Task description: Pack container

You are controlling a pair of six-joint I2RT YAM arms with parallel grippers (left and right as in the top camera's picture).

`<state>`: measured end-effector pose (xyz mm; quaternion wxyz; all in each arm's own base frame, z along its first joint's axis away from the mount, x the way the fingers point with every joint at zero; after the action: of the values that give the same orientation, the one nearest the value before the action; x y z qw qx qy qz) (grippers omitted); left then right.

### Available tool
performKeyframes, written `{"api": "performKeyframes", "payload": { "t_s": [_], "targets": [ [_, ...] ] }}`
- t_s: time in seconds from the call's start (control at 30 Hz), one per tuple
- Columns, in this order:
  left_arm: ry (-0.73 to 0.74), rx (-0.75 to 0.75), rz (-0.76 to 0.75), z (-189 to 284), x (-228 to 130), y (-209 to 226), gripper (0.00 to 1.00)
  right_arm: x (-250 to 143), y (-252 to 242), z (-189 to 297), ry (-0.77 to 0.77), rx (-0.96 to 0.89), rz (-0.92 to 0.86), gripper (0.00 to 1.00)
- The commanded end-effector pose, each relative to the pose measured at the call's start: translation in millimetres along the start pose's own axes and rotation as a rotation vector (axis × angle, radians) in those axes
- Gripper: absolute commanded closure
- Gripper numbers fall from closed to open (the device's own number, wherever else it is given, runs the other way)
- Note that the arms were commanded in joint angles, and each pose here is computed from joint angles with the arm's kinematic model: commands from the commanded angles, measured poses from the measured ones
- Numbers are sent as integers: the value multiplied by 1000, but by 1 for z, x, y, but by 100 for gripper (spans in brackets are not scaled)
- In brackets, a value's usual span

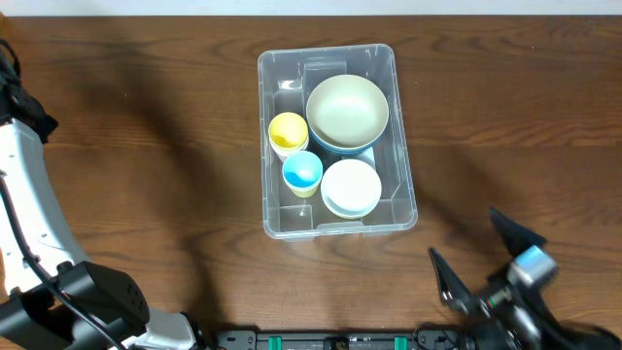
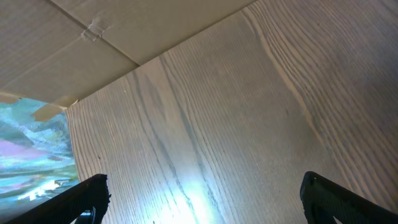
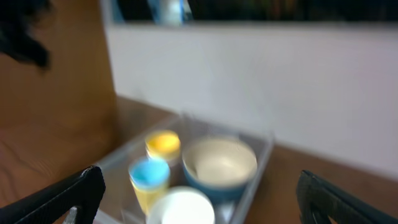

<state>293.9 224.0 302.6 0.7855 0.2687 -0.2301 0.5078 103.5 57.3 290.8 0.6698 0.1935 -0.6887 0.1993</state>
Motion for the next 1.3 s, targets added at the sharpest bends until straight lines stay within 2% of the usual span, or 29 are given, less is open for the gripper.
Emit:
{"api": "performKeyframes", "payload": {
  "t_s": [0.0, 0.2, 0.43, 0.77, 1.03, 1.27],
  "targets": [
    [-4, 21, -6, -2, 1, 2, 2, -29, -13, -11, 60, -73, -41, 1],
    [-4, 21, -6, -2, 1, 2, 2, -57, -18, -25, 85, -75, -92, 1],
    [-4, 21, -6, -2, 1, 2, 2, -75, -21, -37, 43, -45, 1, 1],
    [-4, 21, -6, -2, 1, 2, 2, -113, -25, -47, 69, -41, 1, 1],
    [-4, 21, -6, -2, 1, 2, 2, -121, -30, -47, 89, -86, -5, 1],
    [-4, 21, -6, -2, 1, 2, 2, -128, -44, -45, 122, -224, 34, 1]
  ]
}}
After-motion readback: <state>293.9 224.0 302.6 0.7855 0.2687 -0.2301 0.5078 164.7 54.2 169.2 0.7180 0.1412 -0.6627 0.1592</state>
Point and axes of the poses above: each gripper's point midway between its finger pads, its own z axis back along the fingers, its own y axis along the line the jaws close on, x = y × z, the point moved 7 cm from there along z, back along the fingers, and after that the axes turned 4 degrees about z, right-handed, at the moved point
